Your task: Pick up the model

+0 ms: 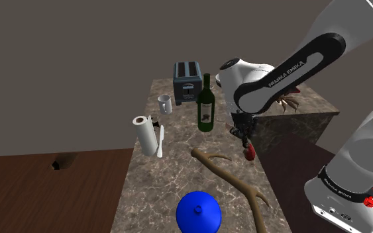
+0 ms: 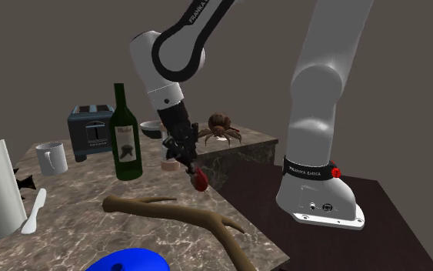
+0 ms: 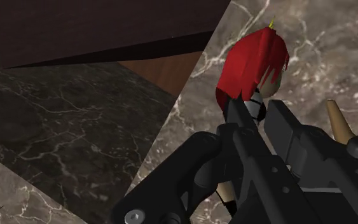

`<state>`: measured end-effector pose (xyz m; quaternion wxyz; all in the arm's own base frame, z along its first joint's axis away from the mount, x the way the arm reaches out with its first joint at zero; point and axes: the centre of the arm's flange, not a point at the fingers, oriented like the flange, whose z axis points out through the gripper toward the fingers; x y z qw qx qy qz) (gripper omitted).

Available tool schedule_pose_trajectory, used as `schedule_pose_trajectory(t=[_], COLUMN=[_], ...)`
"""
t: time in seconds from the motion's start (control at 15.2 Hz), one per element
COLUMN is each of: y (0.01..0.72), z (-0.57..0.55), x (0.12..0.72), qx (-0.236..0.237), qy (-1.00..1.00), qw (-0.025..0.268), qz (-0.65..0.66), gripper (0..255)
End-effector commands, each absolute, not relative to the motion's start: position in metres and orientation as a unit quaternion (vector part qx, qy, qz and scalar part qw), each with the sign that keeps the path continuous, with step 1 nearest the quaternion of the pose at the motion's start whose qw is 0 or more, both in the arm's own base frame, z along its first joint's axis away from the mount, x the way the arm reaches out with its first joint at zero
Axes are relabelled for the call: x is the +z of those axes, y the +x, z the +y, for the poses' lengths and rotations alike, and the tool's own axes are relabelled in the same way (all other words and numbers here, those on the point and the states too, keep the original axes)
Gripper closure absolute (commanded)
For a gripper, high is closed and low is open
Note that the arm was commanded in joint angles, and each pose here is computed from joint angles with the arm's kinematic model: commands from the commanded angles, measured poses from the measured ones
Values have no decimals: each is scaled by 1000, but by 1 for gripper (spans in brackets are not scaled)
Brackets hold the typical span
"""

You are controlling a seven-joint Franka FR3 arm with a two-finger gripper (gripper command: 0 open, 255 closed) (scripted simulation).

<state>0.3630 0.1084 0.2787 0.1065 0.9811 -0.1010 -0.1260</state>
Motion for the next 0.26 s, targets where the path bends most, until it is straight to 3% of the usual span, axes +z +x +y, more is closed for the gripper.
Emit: schedule_pose_trajectory(t=[0.0, 0.2], y=[364, 364], z=[108, 108], x=[289, 295], qx=[-126, -126], qy=[981, 981], qw=[107, 107], qz=[-101, -101], gripper=[255, 255])
